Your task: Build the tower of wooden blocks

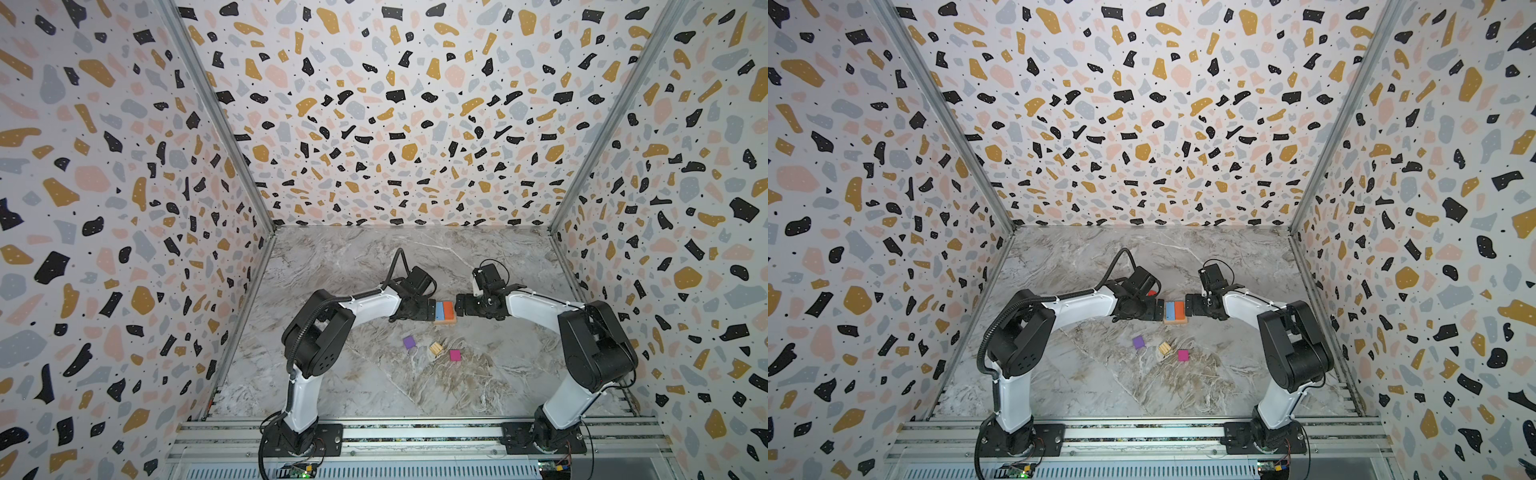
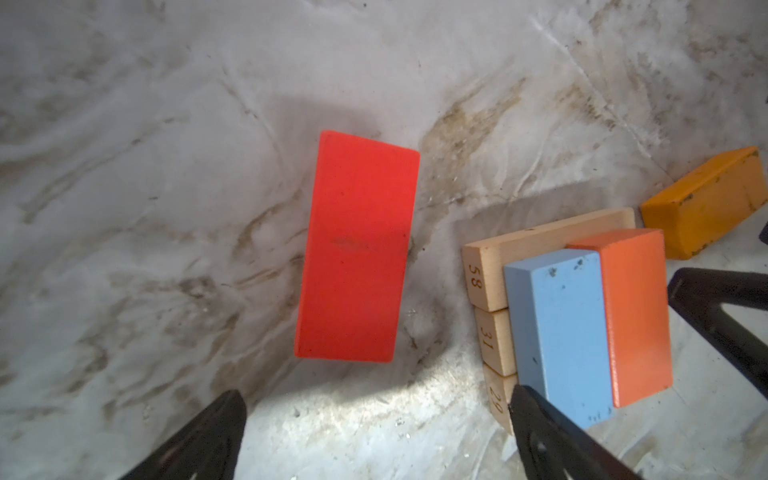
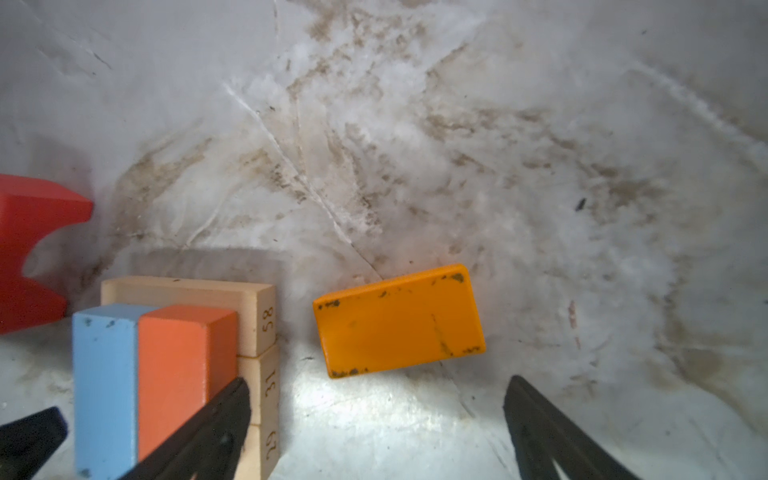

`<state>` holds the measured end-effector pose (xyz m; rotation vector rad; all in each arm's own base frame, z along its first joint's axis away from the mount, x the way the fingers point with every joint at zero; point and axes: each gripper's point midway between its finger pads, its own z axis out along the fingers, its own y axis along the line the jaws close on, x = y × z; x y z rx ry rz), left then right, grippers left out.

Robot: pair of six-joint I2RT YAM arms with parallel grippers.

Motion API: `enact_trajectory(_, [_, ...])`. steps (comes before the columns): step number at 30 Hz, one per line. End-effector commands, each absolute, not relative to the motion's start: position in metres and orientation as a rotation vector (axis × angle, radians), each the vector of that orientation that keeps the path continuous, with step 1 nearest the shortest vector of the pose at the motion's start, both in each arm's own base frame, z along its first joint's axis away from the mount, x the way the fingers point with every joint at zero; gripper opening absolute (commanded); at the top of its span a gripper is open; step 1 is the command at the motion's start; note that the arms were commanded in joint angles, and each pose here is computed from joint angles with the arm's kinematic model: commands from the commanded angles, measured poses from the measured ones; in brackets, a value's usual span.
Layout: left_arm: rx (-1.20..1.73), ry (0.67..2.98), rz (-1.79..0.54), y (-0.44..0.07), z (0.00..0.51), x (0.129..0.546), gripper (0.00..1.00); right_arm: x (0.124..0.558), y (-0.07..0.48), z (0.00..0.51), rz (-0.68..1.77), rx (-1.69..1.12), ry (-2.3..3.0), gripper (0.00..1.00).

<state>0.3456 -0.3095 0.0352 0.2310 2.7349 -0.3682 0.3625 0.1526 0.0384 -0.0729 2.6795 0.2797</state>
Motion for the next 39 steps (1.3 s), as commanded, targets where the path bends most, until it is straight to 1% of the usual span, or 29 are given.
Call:
enact_trajectory(1, [0.235,2.717,-0.395,-0.316,0.043,0.346,1.00,0.362,0.153,0.052,0.287,-0.086,2.654,0.96])
enact_trajectory(32, [0.249,2.720,-0.416,-0.330,0.040,0.345,1.00,0.363,0.154,0.050,0.291,-0.088,2.657,0.96])
enact_trajectory(39, [0.250,2.714,-0.367,-0.323,0.042,0.348,1.00,0.363,0.154,0.050,0.289,-0.090,2.657,0.96])
